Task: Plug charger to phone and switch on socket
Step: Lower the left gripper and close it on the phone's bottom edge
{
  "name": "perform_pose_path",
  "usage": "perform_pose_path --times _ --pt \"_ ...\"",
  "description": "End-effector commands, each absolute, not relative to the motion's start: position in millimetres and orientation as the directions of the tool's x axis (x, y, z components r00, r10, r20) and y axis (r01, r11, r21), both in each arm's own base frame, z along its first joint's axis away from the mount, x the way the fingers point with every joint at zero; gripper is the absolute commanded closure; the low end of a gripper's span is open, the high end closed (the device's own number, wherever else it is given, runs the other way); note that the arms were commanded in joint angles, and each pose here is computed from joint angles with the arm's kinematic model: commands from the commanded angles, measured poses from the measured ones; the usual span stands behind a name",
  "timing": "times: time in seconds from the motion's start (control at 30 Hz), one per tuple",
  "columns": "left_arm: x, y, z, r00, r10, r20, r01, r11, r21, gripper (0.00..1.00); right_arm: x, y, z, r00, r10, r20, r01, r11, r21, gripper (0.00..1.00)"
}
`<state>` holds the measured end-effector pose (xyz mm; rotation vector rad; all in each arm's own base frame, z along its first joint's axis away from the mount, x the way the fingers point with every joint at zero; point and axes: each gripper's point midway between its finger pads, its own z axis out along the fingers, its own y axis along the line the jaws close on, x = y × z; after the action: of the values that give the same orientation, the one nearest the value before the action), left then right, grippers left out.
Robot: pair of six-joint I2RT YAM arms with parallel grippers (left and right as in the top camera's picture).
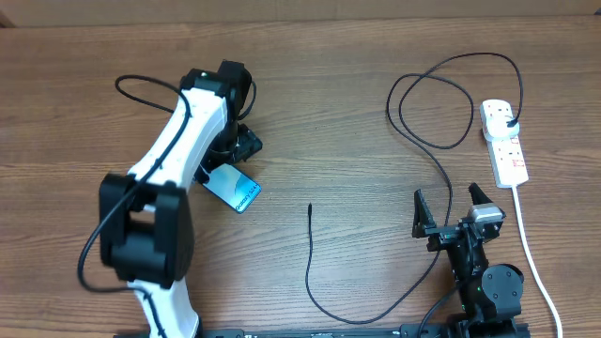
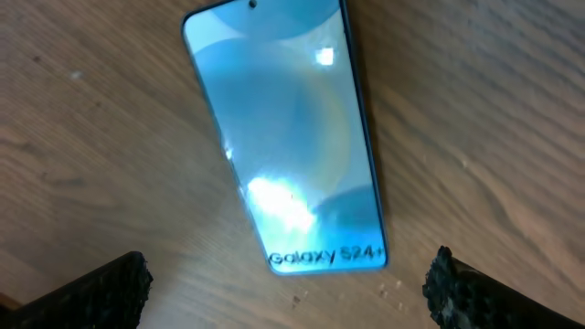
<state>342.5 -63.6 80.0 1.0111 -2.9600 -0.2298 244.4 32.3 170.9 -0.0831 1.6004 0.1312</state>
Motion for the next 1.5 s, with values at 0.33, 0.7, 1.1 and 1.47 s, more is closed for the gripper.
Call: perform_pose_path --times 0.33,0.7,1.1,1.47 --pt "317 -71 79 -0.728 -0.674 -0.125 -0.669 0.738 -0.083 0.00 244 34 170 -0.027 0.024 -0.999 -0.144 0.989 0.028 0.00" --pt "313 -65 58 -0.603 -0.787 -0.130 -0.783 0.615 -0.093 0.01 244 34 170 -0.027 0.024 -0.999 -0.144 0.989 0.028 0.00" --pt "325 -55 49 -0.562 -0.816 -0.136 -0.811 0.576 -0.106 0.00 244 34 170 -0.027 0.024 -0.999 -0.144 0.989 0.028 0.00" --pt "328 -51 32 -0.568 -0.813 -0.130 -0.812 0.579 -0.074 0.00 244 34 170 -0.027 0.024 -0.999 -0.144 0.989 0.028 0.00"
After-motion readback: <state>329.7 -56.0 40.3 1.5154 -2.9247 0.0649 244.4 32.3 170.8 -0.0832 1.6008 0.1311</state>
